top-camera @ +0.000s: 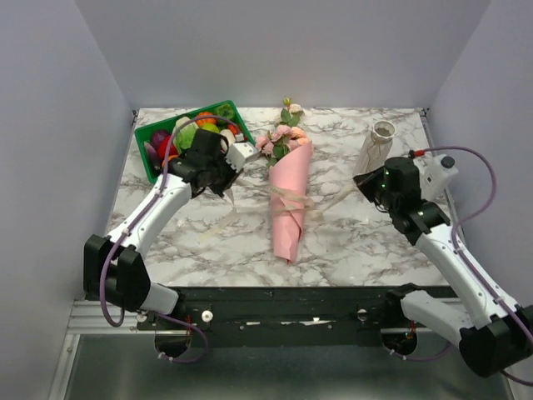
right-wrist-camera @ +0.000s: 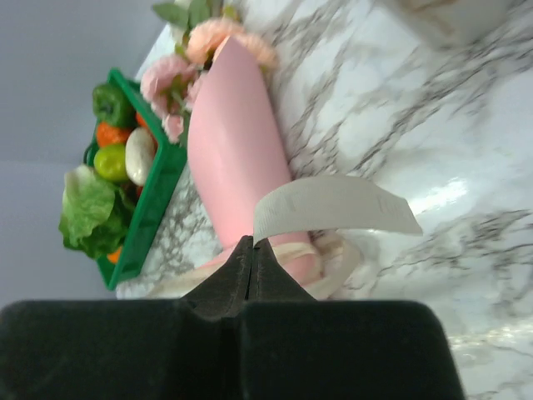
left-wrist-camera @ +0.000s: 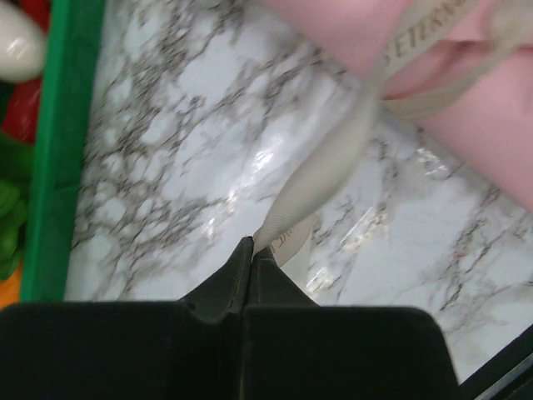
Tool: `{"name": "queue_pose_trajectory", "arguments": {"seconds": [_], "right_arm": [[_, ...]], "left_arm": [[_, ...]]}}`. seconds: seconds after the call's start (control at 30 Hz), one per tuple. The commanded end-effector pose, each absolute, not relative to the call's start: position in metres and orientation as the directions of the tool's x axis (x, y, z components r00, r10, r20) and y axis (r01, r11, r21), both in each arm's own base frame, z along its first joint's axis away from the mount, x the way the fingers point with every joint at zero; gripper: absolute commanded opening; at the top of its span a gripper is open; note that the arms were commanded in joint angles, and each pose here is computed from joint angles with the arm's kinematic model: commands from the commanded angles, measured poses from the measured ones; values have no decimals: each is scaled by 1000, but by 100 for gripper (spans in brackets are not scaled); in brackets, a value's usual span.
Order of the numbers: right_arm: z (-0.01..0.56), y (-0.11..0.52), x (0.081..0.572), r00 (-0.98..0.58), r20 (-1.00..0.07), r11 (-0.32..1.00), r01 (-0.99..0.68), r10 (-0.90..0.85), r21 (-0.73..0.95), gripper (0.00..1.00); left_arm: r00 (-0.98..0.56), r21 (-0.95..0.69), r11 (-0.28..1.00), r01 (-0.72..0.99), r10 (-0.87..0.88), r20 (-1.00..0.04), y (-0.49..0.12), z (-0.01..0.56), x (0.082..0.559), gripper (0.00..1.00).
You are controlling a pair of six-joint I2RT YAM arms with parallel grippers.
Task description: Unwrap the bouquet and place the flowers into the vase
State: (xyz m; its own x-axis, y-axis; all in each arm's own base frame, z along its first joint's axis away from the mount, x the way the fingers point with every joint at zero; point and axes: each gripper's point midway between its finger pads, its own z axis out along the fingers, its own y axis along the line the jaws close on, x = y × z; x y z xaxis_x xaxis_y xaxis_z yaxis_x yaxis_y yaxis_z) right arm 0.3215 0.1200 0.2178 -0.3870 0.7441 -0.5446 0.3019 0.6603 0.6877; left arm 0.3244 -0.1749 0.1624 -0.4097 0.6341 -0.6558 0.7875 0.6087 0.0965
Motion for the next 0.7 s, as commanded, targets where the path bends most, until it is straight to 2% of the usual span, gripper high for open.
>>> {"name": "queue_pose_trajectory", "arguments": {"seconds": [0.0,0.17,0.23,0.3,0.37,0.43,0.47,0.5,0.53,0.57,0.6,0.67], "right_arm": [[203,49,294,-302,-657,710,456,691,537,1],[223,7,279,-213,-737,711,525,642,468,1],[223,-7,273,-203,-760,705,571,617,420,10],[228,-17,268,-189,-775,694,604,603,392,13],[235,-21,265,-173,-785,693,607,594,390,17],[240,-26,263,-158,-799,691,614,580,381,28],[243,-28,262,-155,-802,693,614,576,379,39],[245,-29,262,-154,-806,695,614,571,375,65],[246,-27,262,-166,-809,708,601,564,370,75],[247,-26,262,-173,-810,713,599,560,365,80],[247,-26,261,-178,-810,716,597,558,362,87],[249,-26,260,-190,-821,737,580,538,348,91]], "left_arm": [[-532,158,760,631,572,-625,-98,172,329,0],[-546,251,805,537,559,-624,-48,184,315,0],[-561,312,816,486,565,-605,-30,184,310,16],[-576,359,823,440,566,-589,-17,186,311,20],[-618,412,845,342,532,-578,9,195,313,20],[-638,448,855,259,500,-585,29,205,316,24],[-650,470,858,205,479,-590,43,210,317,31],[-657,489,854,177,472,-588,50,212,318,40],[-652,507,848,152,472,-593,54,217,319,55],[-650,514,846,138,469,-598,56,222,319,82],[-635,505,853,132,464,-618,54,229,321,99],[-606,425,883,200,452,-654,33,233,319,99]]}}
